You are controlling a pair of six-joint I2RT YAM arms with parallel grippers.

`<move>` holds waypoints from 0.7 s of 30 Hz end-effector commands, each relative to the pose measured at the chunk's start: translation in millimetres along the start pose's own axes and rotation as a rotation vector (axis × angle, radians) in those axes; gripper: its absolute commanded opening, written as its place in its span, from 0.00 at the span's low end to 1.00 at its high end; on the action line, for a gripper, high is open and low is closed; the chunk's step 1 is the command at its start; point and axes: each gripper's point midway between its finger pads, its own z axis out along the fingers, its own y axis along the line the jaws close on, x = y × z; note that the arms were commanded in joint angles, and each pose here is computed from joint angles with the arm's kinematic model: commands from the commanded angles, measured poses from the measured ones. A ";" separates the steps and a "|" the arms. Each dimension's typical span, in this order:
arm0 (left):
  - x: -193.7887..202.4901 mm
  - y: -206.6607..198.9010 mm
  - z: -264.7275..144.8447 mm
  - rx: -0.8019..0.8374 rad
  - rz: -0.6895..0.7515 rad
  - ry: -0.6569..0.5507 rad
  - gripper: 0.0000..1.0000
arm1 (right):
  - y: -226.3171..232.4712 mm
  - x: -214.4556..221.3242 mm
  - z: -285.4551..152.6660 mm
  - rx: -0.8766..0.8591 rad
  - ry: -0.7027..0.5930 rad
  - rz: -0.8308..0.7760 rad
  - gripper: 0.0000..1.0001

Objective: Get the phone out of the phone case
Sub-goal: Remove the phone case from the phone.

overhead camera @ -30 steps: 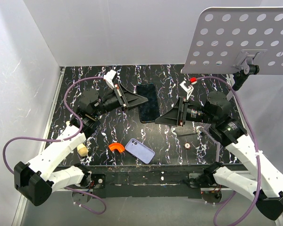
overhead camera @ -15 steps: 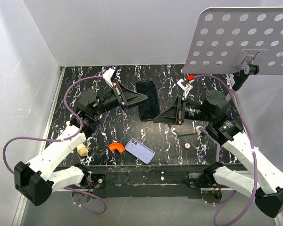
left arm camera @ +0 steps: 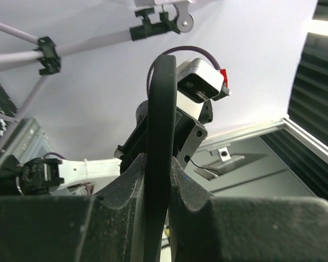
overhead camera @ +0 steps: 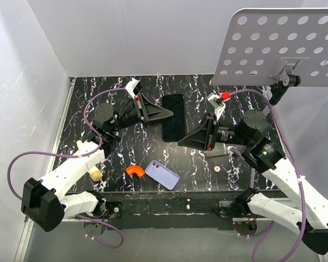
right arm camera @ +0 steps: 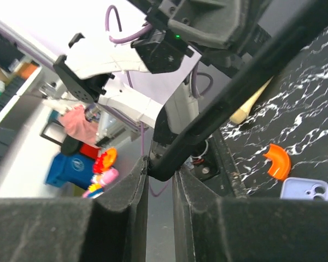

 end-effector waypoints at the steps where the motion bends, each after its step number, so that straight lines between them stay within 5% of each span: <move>1: 6.7 -30.8 -3.2 0.113 -0.107 0.046 0.00 | 42.9 -13.7 -2.0 -0.137 -0.045 -0.393 0.01; 12: 10.4 -50.1 -5.0 0.168 -0.091 0.078 0.00 | 19.2 -44.2 19.0 0.062 -0.064 -0.527 0.01; 17: 4.5 -65.2 -11.3 0.225 0.060 -0.016 0.00 | -3.8 -51.7 15.6 0.197 -0.127 -0.437 0.01; 18: 2.4 -66.9 -13.2 0.226 0.100 -0.047 0.00 | -2.9 -46.8 15.0 0.192 -0.111 -0.395 0.06; 21: -6.9 -64.2 -16.9 0.171 0.254 -0.143 0.00 | 5.9 -19.9 8.8 0.136 -0.035 -0.278 0.49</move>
